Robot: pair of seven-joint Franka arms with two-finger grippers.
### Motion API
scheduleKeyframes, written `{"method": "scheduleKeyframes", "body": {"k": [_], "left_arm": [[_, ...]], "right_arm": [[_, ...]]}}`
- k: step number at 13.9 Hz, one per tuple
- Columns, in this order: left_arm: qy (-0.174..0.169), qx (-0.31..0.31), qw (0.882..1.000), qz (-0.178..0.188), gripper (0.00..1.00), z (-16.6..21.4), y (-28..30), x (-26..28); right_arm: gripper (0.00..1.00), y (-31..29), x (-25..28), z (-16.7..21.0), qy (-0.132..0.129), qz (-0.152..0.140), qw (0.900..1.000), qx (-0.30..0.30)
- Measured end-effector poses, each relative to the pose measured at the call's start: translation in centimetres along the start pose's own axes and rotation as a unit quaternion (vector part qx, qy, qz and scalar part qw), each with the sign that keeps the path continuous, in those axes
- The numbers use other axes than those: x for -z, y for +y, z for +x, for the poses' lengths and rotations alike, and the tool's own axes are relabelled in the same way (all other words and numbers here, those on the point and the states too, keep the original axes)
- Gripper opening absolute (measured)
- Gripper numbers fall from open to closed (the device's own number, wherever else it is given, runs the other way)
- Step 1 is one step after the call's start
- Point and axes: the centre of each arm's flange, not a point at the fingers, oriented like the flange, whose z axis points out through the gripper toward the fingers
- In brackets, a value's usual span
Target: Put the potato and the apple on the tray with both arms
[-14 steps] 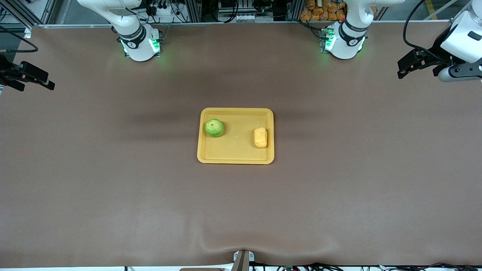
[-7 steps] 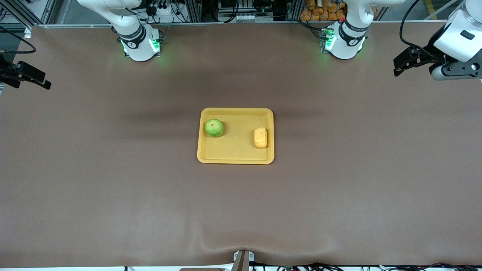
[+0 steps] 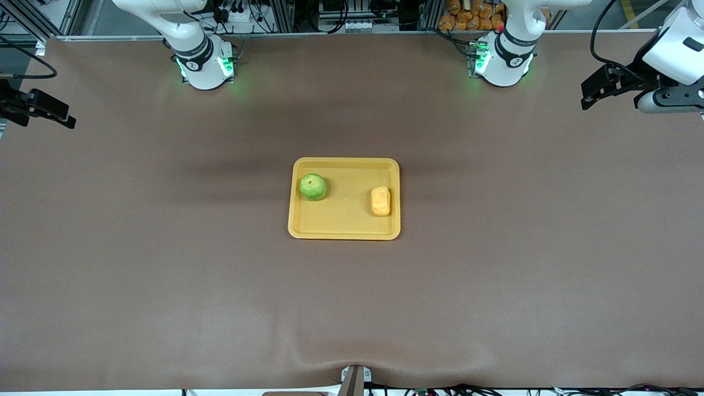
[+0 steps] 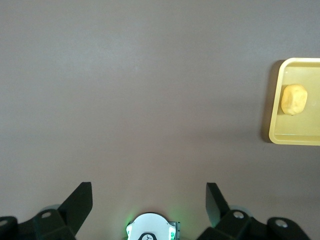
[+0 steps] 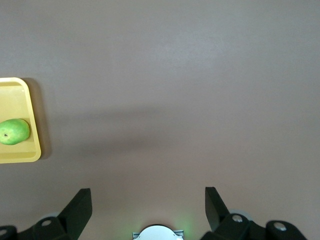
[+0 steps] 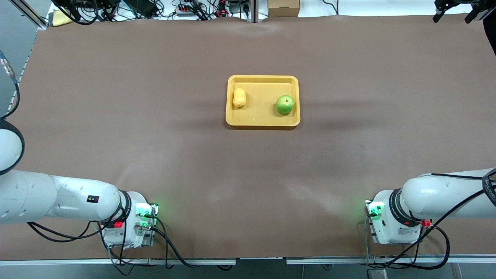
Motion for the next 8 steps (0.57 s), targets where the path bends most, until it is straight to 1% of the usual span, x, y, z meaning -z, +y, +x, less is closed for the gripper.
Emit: {"method": "scheduleKeyframes", "body": {"k": [8], "left_arm": [[0.002,-0.003,1.0,-0.009,1.0,0.02,-0.27,0.29]], "right_arm": [[1.0,-0.11,-0.12,-0.03,-0.003,0.0,1.0,-0.003]]}}
